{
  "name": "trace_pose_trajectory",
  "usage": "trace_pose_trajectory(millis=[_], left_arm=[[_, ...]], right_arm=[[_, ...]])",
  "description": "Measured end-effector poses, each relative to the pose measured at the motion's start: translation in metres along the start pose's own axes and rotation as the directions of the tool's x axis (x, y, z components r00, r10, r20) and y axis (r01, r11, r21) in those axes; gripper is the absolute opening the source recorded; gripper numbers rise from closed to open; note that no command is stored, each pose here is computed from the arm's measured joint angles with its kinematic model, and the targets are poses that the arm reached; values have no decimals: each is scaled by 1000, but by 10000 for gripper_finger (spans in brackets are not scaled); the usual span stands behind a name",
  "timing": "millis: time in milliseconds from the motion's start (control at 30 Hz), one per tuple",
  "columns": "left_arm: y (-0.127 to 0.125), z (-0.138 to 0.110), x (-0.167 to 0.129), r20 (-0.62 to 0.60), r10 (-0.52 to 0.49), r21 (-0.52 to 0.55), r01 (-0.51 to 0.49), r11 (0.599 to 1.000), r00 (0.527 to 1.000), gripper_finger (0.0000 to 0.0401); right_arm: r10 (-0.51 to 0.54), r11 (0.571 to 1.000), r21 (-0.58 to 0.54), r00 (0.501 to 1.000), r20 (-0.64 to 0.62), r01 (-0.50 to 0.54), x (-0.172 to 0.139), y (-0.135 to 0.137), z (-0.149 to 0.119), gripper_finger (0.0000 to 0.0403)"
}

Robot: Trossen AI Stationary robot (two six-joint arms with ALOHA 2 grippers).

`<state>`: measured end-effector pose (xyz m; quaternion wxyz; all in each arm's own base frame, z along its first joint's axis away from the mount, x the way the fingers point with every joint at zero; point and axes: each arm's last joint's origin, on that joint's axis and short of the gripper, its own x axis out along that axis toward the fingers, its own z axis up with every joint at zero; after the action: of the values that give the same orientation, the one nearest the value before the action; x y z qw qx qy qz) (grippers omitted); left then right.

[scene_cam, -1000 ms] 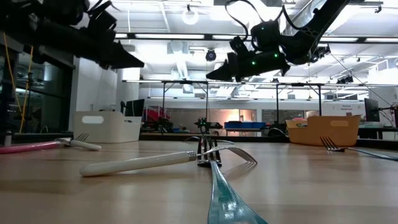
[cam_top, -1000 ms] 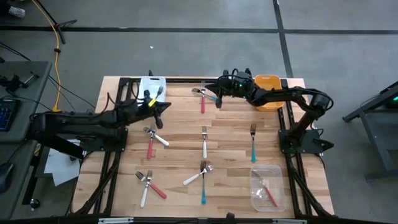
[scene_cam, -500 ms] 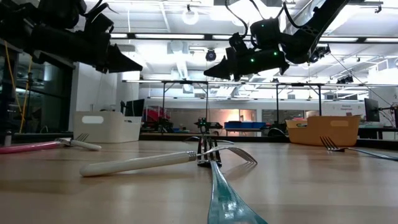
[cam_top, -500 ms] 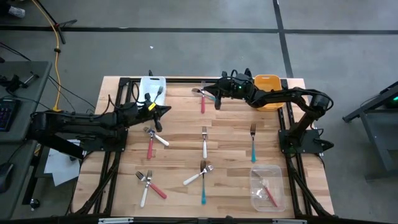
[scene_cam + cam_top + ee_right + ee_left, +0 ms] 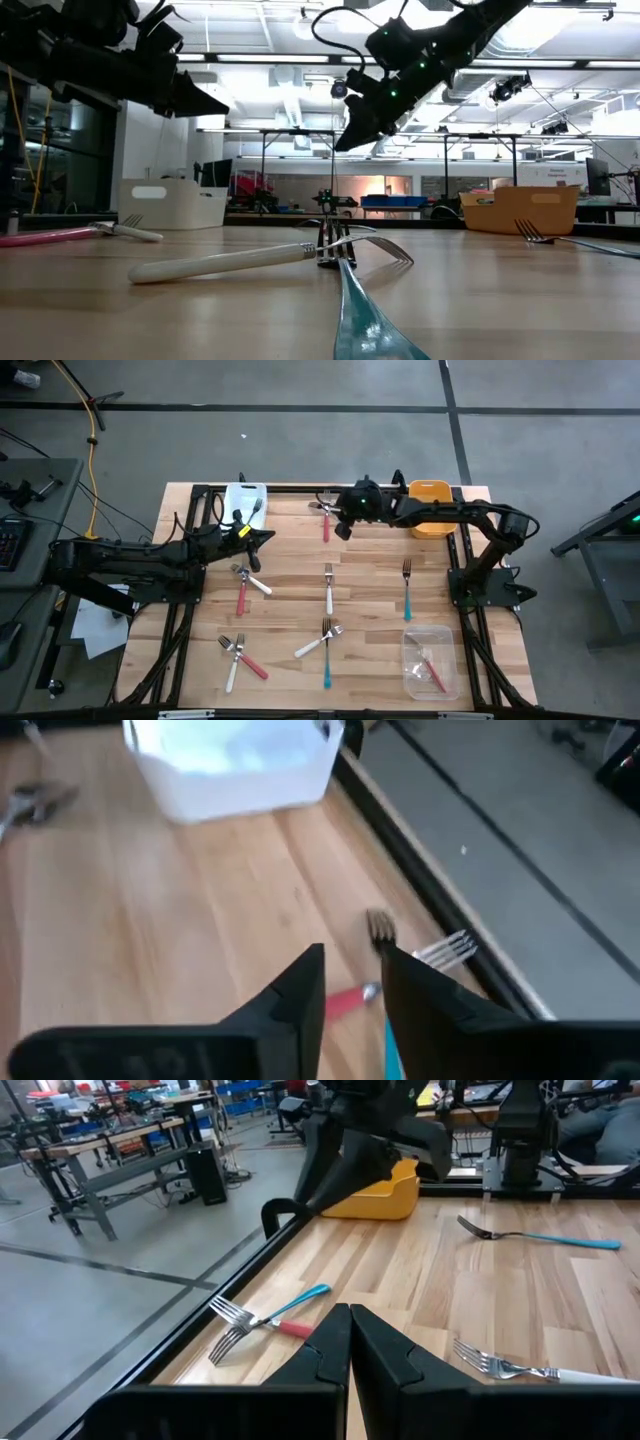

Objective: Sort silverware by color (type)
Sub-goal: Put the middle left white fork into the yellow bin

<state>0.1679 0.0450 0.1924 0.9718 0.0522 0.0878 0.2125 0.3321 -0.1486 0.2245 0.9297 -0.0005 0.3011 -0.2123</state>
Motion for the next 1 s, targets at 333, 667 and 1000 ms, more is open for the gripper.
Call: trace_pose_trajectory(millis=[333,667,1000], left_arm=[[0,0,0,0,0,0,0,1000,1000,1],[0,0,0,-1,0,2,0,1000,1000,1],[0,0,0,-1,5,8,-4,1000,1000,1]], right_arm=[[-34,994,104,994,-102,44,0,-19,-11,170],[65,998,23,977,-202,-62,-4,-10,-14,145],[89,996,-2,982,-164,-90,-4,4,-9,9]])
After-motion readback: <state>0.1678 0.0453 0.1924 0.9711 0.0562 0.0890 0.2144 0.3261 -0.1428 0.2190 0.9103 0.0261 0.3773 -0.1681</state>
